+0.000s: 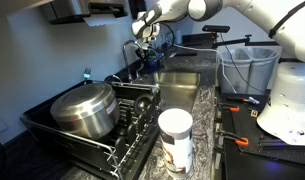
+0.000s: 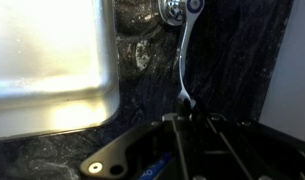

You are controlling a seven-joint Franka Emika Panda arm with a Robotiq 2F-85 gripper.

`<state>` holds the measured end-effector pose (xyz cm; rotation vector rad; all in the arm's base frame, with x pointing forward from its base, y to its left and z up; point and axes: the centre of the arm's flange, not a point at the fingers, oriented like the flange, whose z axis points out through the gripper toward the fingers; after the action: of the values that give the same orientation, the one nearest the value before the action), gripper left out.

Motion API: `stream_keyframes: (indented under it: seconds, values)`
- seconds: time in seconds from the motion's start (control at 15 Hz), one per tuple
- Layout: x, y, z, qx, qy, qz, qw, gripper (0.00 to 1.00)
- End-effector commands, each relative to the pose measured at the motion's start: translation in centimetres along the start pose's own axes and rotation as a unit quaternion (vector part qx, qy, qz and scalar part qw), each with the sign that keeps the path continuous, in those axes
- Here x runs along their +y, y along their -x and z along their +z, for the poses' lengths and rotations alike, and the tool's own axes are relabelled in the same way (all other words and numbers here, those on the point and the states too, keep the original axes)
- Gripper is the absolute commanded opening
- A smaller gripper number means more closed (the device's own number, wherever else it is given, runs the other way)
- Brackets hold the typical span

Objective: Push the faucet handle on the right forwards then backwards.

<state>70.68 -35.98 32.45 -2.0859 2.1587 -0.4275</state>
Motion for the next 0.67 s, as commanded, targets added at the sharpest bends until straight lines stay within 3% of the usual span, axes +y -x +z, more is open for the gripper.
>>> stream_keyframes:
  seconds: [0.0,0.6]
  values:
    - [3.2,1.1,-2.4,-0.004,0.037,-0.003,0.9993,0.03]
    - [4.4,1.7,-3.2,-0.006,0.053,0.019,0.9984,0.03]
